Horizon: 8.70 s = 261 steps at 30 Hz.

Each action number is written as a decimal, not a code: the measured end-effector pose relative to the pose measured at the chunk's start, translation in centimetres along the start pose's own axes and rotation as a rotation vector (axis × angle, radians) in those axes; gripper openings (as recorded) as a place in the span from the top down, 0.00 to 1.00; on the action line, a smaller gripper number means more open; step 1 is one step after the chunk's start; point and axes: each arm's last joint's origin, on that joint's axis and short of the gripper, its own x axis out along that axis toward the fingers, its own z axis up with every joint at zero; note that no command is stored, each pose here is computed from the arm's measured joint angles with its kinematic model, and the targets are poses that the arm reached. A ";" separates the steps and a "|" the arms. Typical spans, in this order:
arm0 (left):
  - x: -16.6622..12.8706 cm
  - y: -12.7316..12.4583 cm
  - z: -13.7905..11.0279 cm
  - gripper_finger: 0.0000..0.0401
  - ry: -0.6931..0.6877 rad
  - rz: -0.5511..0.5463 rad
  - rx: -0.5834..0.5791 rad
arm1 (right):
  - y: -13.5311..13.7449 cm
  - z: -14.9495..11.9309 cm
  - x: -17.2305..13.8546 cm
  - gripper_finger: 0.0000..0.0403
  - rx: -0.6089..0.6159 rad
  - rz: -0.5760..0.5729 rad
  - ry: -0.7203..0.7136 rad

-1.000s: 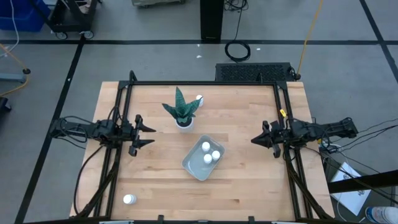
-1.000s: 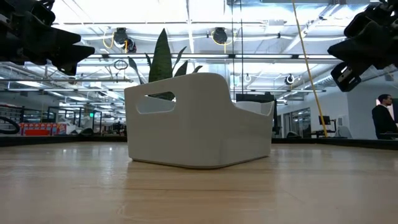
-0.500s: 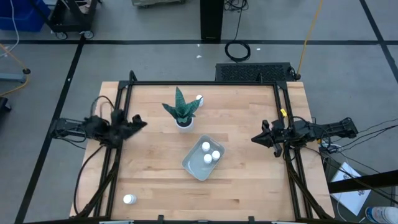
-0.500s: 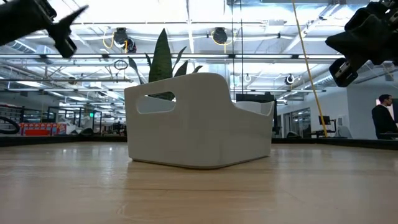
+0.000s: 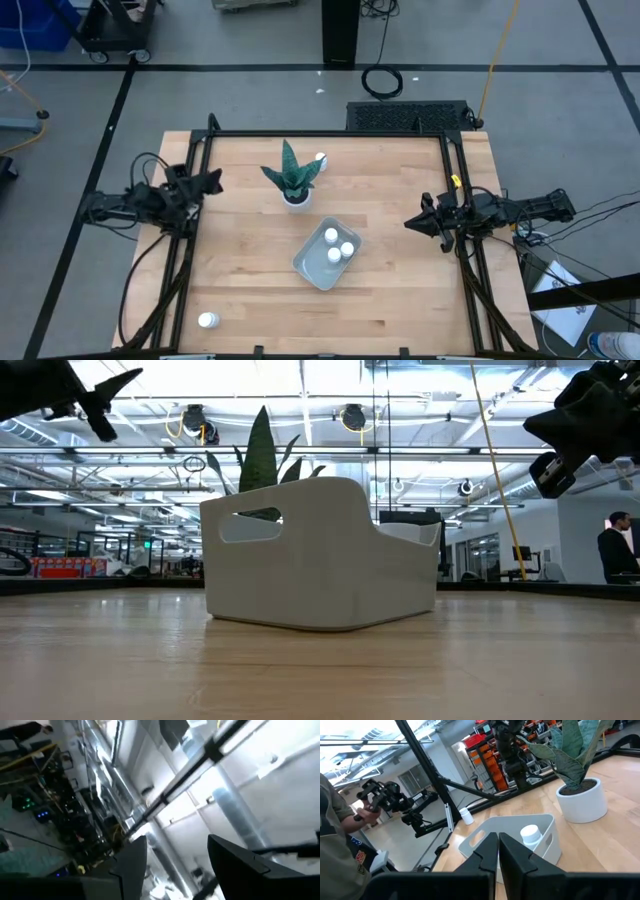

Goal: Pick and place pill bottles into a basket
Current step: Put the white medicine bottle into the gray bin

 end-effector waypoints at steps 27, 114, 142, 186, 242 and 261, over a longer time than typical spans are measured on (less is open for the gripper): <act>23.9 -6.9 4.8 0.47 0.353 0.626 0.310 | 0.0 0.0 0.0 0.98 0.000 0.001 0.000; 31.7 24.8 -0.3 0.23 1.299 1.536 0.451 | 0.0 0.0 0.0 0.98 0.000 0.001 0.000; 31.2 26.8 -1.0 0.27 1.329 1.530 0.473 | 0.0 0.0 0.0 0.98 0.000 0.001 0.000; 31.3 26.8 -0.6 0.59 1.324 1.500 0.421 | 0.0 0.0 0.0 0.98 0.000 0.001 0.000; 33.8 -8.9 -6.9 0.57 1.114 0.644 0.226 | 0.0 0.0 0.0 0.98 0.000 0.001 0.000; 30.3 -8.1 -16.5 0.59 1.227 0.920 0.220 | 0.0 0.0 0.0 0.98 0.000 0.001 0.000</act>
